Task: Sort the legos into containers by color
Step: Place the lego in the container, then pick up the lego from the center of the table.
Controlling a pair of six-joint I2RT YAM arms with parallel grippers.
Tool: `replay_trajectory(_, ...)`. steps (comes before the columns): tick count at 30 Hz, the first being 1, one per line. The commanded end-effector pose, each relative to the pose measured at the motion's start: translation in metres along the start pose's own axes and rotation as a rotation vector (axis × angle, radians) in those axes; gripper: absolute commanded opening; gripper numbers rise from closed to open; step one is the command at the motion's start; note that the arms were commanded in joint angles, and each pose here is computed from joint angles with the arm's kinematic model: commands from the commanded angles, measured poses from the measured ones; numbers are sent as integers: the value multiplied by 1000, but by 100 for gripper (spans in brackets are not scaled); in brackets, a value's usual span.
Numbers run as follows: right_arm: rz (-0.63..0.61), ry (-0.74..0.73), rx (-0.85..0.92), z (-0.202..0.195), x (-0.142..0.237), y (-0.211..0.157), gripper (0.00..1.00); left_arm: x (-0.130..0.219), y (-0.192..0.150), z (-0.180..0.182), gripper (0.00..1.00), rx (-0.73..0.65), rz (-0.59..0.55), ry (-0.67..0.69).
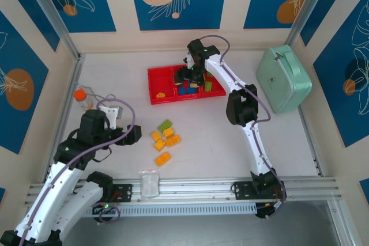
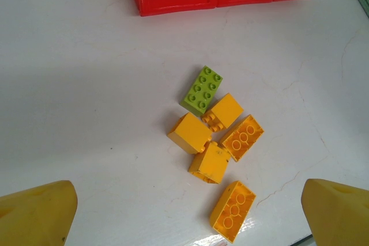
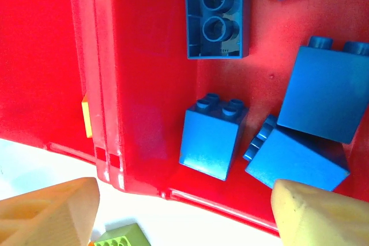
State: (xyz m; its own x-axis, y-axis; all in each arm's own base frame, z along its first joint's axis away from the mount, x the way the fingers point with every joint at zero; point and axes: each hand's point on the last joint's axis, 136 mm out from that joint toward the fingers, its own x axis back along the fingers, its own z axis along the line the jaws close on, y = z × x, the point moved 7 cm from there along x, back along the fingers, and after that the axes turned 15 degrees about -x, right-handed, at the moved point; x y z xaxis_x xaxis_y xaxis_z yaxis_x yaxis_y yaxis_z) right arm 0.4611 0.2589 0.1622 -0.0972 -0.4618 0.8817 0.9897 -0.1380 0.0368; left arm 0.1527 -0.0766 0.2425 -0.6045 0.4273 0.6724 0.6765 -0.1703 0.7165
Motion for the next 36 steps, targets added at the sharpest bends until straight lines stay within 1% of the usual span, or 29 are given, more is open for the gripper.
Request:
replay_trajectory(1, -38, 52, 22, 18, 41, -9, 83, -2, 0, 0, 99, -19, -8, -10)
replay_trajectory(7, -89, 45, 29, 19, 80, -34, 91, -13, -1, -2, 99, -9, 56, -44)
replay_trajectory(10, -109, 42, 10, 10, 96, -51, 99, -21, -2, -3, 99, -4, 118, -52)
replay_trajectory(15, -116, 34, -18, -12, 111, -80, 99, -43, -7, -4, 99, 21, 270, -39)
replay_trajectory(17, -110, 27, -24, -19, 112, -91, 99, -53, -10, -2, 99, 66, 340, -15)
replay_trajectory(19, -100, 17, -27, -28, 110, -100, 99, -67, -15, 2, 99, 152, 408, 30)
replay_trajectory(21, -87, 10, -25, -34, 107, -107, 99, -81, -18, 1, 99, 195, 449, 26)
replay_trajectory(27, -44, -37, -36, -48, 93, -118, 100, -104, -8, -12, 99, 171, 471, 53)
replay_trajectory(29, -39, -63, -37, -52, 90, -120, 100, -114, -7, -14, 100, 175, 502, 43)
replay_trajectory(31, -41, -105, -38, -58, 89, -122, 99, -122, -7, -12, 99, 187, 540, 76)
replay_trajectory(33, -46, -127, -35, -62, 90, -124, 99, -129, -6, -12, 100, 195, 543, 81)
replay_trajectory(36, -47, -137, -30, -66, 92, -127, 99, -138, -4, -11, 96, 208, 571, 105)
